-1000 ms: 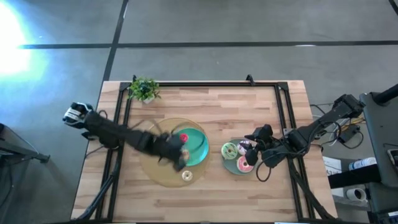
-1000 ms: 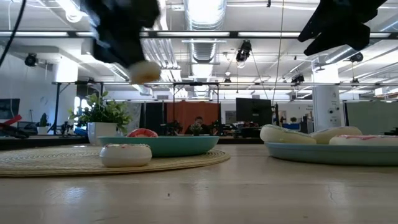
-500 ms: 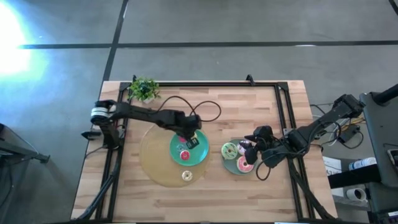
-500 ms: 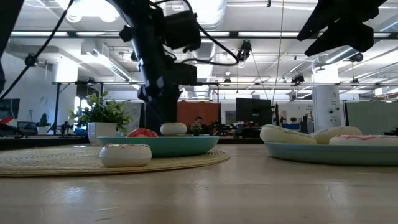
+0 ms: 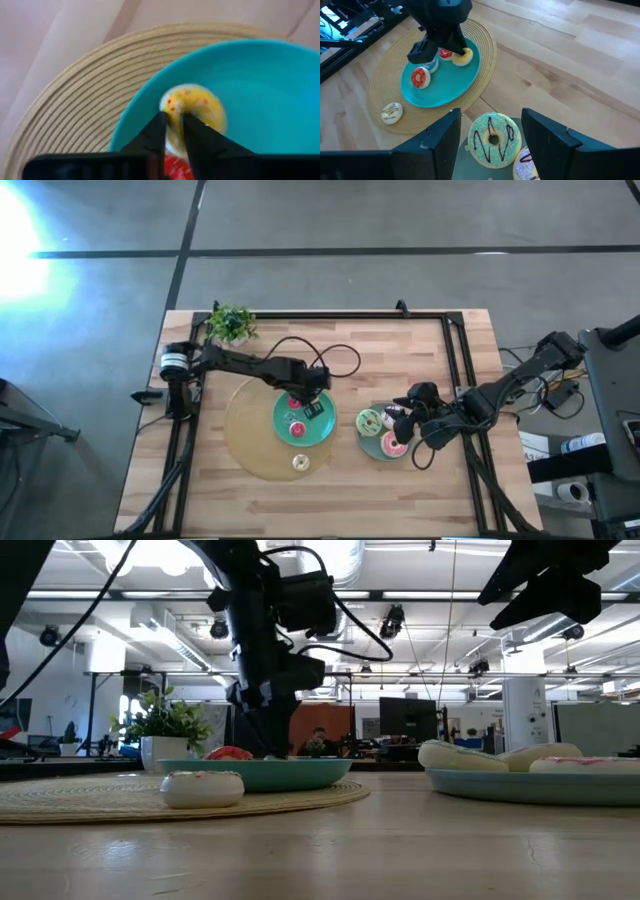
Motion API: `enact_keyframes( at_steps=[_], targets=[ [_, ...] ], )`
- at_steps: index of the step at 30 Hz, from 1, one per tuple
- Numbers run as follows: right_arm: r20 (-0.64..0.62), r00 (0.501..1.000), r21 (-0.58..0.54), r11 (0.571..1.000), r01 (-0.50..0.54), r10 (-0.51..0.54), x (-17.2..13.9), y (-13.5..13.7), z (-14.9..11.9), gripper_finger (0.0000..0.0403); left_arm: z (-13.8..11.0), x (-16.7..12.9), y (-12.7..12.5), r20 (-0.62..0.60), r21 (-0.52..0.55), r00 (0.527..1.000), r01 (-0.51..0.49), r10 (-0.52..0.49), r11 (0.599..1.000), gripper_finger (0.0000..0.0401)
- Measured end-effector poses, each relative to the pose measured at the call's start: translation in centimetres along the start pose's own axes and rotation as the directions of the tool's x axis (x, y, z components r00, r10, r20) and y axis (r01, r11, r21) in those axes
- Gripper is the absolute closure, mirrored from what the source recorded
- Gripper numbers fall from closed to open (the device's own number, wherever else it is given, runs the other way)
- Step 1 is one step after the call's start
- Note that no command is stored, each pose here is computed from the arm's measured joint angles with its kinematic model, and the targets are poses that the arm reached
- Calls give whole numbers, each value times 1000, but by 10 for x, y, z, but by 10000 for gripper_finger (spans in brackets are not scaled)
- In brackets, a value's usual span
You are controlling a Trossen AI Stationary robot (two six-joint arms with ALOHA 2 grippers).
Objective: Pick & Place donuts
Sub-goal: Put the small yellow donut on the left plate, then put the small white donut on the left plate
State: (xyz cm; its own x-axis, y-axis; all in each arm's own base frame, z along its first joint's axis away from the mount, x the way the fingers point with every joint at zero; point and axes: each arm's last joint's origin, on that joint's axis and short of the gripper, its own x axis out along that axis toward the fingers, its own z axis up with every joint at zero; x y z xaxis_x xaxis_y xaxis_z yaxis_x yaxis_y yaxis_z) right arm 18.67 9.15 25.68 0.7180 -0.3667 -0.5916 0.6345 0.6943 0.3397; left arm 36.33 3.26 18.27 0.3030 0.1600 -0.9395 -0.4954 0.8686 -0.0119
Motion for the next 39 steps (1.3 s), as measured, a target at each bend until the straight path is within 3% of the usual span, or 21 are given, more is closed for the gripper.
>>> enact_keyframes(
  at_steps=[5,10,15,19,22,25,29,39],
  targets=[
    [0,1000,-3,1000,1,-1,0,0,0,202,1,-18,1,27,-21,1000,15,-14,1000,299],
    [0,1000,-12,1000,3,-3,0,0,0,202,-6,-47,-2,58,-18,997,46,-45,999,283],
    [-1,1000,-17,1000,4,-4,0,0,0,202,-27,-98,-32,139,134,969,186,-205,973,282],
    [-2,1000,-32,999,4,-4,0,-1,0,202,-55,-111,-63,73,187,953,275,-293,943,282],
    [-2,1000,-41,999,5,-5,0,-1,0,202,-75,-105,-82,-1,97,942,334,-335,938,282],
    [-2,1000,-50,999,4,-4,0,-1,0,202,-94,-83,-97,-65,-42,949,307,-309,951,282],
    [-4,1000,-74,997,3,-3,0,-1,0,202,-105,-59,-111,-95,-217,951,268,-293,939,282],
    [-62,998,-114,993,-25,18,0,0,-2,202,-111,-37,-120,-104,-361,956,222,-276,906,282]
  ],
)
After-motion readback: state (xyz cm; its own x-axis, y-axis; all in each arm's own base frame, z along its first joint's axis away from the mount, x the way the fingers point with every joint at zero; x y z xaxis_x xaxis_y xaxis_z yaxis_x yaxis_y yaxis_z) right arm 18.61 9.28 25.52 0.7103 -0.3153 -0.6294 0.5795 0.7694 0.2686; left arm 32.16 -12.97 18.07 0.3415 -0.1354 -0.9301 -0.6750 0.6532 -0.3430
